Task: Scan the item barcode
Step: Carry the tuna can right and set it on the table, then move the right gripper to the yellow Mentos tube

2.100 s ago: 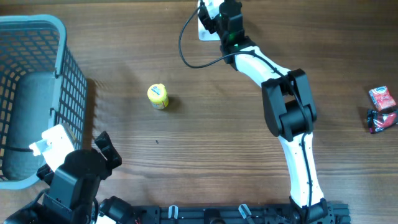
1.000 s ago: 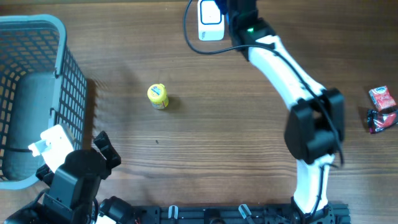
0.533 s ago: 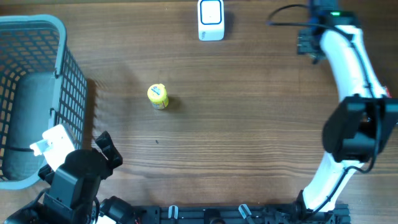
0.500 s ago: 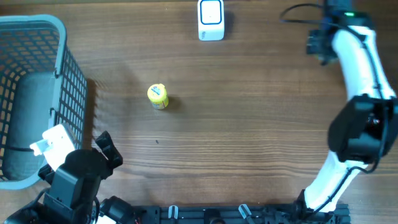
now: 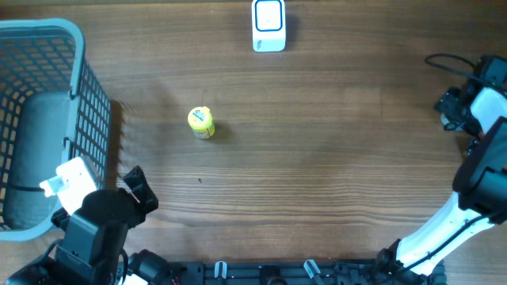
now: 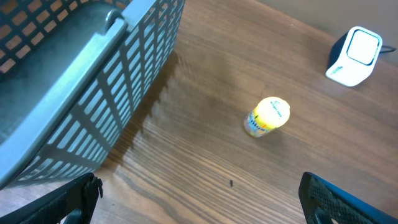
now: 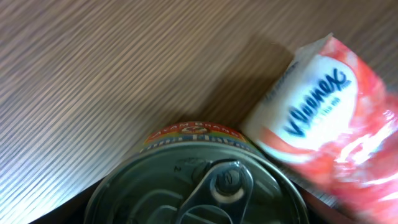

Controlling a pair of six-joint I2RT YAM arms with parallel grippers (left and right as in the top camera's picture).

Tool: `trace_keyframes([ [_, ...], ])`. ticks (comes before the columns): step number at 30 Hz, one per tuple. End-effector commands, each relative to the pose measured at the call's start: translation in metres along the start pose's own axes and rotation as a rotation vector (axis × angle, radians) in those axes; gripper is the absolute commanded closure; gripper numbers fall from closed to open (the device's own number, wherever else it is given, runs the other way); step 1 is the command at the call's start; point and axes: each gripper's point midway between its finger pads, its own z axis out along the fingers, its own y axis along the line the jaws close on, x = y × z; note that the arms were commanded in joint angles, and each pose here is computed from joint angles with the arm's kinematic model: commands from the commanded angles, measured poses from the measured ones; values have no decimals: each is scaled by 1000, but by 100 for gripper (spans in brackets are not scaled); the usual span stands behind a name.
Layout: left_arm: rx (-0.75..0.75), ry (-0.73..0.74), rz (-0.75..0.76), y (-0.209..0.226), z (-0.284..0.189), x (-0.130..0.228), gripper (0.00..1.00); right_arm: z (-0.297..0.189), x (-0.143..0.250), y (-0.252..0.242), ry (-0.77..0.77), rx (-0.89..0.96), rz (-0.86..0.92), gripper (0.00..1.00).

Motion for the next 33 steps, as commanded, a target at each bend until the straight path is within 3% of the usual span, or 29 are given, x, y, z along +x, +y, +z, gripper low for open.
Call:
trace_keyframes([
  [1, 22, 6, -14, -5, 1, 1, 0, 18, 26, -27, 56, 32, 39, 25],
  [2, 24, 4, -15, -6, 1, 0, 0, 19, 24, -34, 57, 37, 46, 0],
  [5, 45, -7, -18, -11, 1, -3, 0, -3, 11, -24, 65, -47, -12, 0],
  [10, 36, -123, 5, -27, 7, -33, 0, -124, -44, 39, -152, -289, -79, 0],
  [13, 31, -171, -36, -37, 10, -50, 0, -196, -28, 104, -216, -451, -184, 0],
  [16, 58, -219, -107, -38, -4, -70, 0, -240, 18, 168, -184, -582, -348, 0],
  [18, 69, -261, -152, -30, -28, -89, 0, -269, 80, 224, -128, -653, -542, 0],
  [22, -57, -335, -178, 29, -85, -108, 0, -322, 212, 312, -88, -842, -934, 0],
  [25, -176, -365, -271, 79, -120, -102, 0, -349, 300, 339, 32, -1073, -1177, 0],
  [29, -177, -397, -314, 91, -135, -99, 0, -350, 358, 352, 14, -1136, -1419, 0],
  [33, -161, -379, -316, 87, -133, -96, 0, -358, 375, 374, -202, -1099, -1552, 0],
])
